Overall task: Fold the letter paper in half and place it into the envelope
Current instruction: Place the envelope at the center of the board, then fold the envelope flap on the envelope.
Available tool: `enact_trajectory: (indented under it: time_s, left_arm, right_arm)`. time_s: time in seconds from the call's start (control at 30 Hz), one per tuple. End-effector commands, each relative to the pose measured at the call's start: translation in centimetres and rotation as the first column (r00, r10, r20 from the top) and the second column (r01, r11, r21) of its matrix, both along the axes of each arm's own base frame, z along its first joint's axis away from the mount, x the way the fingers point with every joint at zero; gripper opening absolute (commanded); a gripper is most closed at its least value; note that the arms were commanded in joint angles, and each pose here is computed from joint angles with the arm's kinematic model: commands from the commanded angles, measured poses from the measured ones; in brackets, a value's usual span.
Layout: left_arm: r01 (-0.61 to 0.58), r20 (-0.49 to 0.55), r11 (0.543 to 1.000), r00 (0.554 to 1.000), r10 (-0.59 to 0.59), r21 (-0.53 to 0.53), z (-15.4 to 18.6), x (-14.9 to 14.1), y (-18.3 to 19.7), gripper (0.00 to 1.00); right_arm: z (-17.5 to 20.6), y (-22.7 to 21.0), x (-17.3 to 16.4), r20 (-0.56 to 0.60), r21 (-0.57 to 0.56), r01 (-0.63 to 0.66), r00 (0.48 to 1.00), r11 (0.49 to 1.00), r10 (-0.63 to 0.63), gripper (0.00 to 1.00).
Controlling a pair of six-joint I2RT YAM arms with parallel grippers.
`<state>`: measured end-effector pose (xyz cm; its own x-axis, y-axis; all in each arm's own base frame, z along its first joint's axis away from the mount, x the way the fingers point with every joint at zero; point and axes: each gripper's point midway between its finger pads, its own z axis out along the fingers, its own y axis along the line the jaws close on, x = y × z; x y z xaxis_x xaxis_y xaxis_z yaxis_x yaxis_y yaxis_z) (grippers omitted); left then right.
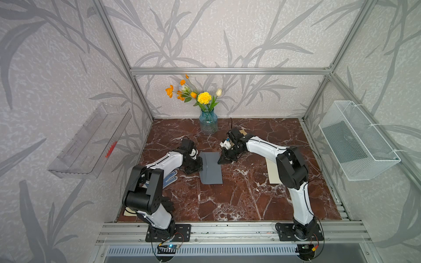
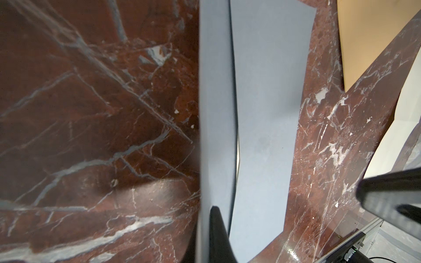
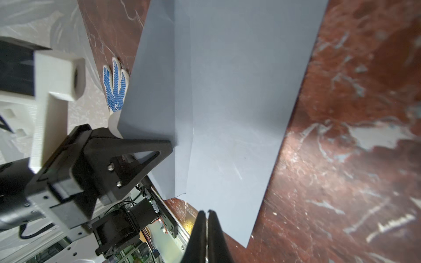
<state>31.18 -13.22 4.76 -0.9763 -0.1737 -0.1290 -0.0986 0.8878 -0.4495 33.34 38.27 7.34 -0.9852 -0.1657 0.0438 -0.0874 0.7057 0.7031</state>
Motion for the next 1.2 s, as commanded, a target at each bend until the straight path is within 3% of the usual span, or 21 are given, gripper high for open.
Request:
enact_trajectory:
  time_s: [0.0,0.13,0.27,0.47,0.57,0.63,0.8,0.97,1.17]
  left_arm:
    - [0.023,0.026,1.0,0.999,-0.023,-0.01,1.1,0.6,-0.4,0.16]
    - [0.026,0.05,0.999,0.998,-0.024,-0.032,2.2,1.0,-0.8,0.35]
    - [0.011,0.074,1.0,0.997,-0.01,-0.015,3.4,1.0,-0.4,0.68]
    - [-0.138,0.111,0.99,0.984,0.138,-0.006,3.9,0.6,2.9,0.73]
    - [-0.197,0.099,0.98,0.976,0.194,0.027,3.5,0.0,4.6,0.68]
    - [-0.213,0.097,0.976,0.974,0.207,0.053,3.3,-0.3,5.2,0.57]
    - [-0.303,0.092,0.947,0.951,0.294,0.107,2.6,-0.6,7.1,0.0]
    - [-0.31,0.055,0.95,0.95,0.308,0.033,0.9,0.1,5.9,0.0]
    - [-0.288,0.055,0.957,0.955,0.29,-0.042,1.3,1.7,4.4,0.0]
  right_arm:
    - [-2.5,0.3,-0.1,-0.04,-0.031,-0.006,0.999,1.0,0.005,0.04]
    - [-3.9,0.4,-0.2,-0.043,-0.061,-0.03,0.999,0.998,0.027,0.01]
    - [-4.9,0.2,-0.4,-0.047,-0.093,-0.04,0.998,0.995,0.036,0.01]
    - [-6.1,-0.5,-1.0,-0.061,-0.138,-0.058,0.997,0.989,0.05,0.0]
    - [-6.3,-0.7,-1.2,-0.063,-0.145,-0.061,0.997,0.987,0.053,0.0]
    - [-6.3,-0.8,-1.3,-0.064,-0.146,-0.064,0.996,0.987,0.055,0.0]
    - [-6.3,-1.0,-1.6,-0.067,-0.147,-0.067,0.996,0.987,0.058,0.0]
    - [-6.2,-1.0,-1.6,-0.065,-0.143,-0.068,0.996,0.987,0.059,0.0]
    - [-6.1,-1.0,-1.6,-0.064,-0.144,-0.068,0.996,0.987,0.059,0.0]
